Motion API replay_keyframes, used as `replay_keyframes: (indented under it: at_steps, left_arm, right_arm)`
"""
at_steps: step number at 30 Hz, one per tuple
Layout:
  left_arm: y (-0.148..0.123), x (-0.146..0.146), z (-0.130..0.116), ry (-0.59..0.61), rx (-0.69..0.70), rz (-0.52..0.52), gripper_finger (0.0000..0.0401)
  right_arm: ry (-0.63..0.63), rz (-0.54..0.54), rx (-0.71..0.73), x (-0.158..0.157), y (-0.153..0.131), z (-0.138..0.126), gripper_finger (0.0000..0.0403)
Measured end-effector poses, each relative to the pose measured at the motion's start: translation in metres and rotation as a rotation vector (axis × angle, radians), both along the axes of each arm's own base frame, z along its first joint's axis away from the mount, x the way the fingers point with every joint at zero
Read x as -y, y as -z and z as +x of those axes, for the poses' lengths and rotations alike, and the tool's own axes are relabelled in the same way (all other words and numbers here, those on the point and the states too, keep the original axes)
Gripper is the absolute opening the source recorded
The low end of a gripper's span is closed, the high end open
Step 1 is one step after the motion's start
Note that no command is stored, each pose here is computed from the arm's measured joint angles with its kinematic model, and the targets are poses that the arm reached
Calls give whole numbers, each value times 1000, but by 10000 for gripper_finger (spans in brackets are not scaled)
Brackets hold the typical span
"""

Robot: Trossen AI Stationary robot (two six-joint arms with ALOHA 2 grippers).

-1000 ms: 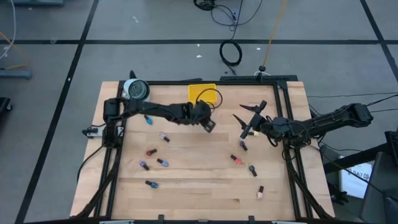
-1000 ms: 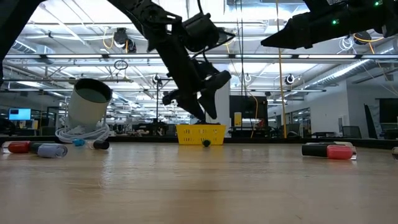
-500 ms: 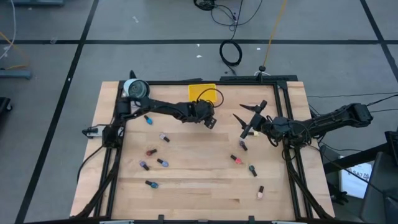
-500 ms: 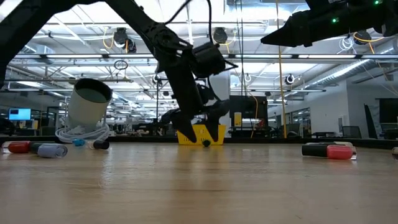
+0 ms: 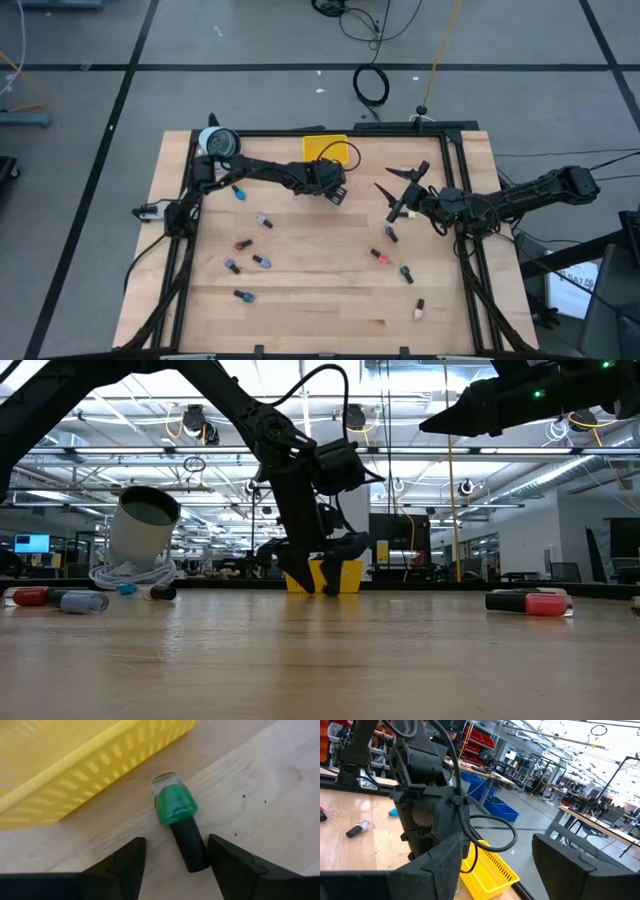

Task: Pick & Place Nail Polish
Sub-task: Put the green nail polish bottle into the yellow bin

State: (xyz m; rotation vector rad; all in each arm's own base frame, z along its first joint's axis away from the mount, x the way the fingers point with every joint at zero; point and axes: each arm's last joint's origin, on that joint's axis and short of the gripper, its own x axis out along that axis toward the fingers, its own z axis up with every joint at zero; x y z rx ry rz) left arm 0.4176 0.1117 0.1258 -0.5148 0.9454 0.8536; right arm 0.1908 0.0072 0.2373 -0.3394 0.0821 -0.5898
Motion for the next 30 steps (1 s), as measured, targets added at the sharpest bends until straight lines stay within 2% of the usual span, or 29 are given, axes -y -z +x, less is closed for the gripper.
replay_keyframes:
  at_steps: [5,19,24,30]
  left_arm:
    - [0,-2,0,-3,1,1,159]
    - [0,0,0,118,-36,0,38]
    - [0,4,1,178,-58,17,38]
    - [-15,22,2,237,-38,11,38]
  right_arm:
    - [0,5,4,0,0,0,224]
    - [0,5,-10,0,1,0,224]
    - [0,6,-10,0,1,0,224]
    - [1,6,-11,0,1,0,224]
